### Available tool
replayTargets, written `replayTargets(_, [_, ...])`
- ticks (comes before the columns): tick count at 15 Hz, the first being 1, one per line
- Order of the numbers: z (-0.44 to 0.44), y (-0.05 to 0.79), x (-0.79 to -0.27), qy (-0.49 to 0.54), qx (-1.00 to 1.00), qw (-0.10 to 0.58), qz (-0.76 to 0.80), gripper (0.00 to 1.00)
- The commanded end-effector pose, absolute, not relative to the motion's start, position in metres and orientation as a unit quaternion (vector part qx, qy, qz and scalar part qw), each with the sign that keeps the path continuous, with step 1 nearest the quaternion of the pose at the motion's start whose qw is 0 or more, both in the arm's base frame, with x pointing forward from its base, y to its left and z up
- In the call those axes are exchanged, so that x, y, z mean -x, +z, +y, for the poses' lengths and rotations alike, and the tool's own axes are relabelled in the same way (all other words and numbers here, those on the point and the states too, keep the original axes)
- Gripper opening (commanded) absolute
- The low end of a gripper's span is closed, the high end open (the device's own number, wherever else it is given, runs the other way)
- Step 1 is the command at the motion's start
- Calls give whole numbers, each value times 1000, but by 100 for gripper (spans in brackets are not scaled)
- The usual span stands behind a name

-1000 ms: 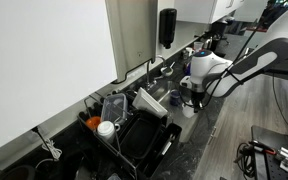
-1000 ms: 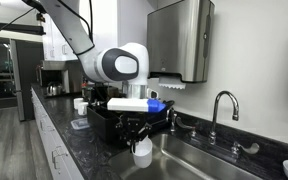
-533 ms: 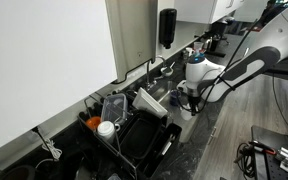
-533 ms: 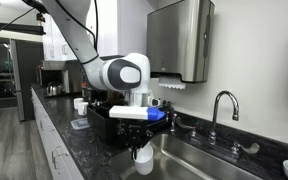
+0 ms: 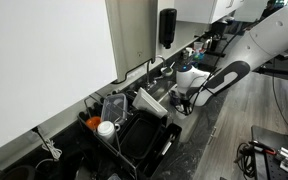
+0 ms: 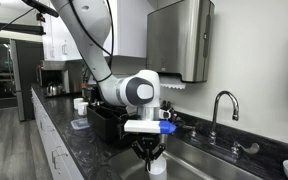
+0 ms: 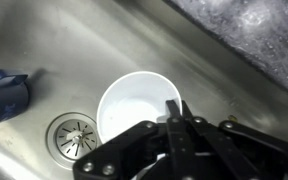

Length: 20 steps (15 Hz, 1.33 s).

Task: Take the cup off the cup holder and put it in the sink

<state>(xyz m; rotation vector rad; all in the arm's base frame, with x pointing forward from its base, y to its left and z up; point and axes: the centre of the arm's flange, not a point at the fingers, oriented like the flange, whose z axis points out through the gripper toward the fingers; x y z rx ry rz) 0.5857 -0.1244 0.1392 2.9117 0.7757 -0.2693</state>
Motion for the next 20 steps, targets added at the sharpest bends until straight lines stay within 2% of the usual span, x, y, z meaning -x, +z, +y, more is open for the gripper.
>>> replayTargets(1, [-156,121,-615,-97,-965,64,235,1])
replayTargets(20, [-182,53,-629,-144,-961,55,228,1])
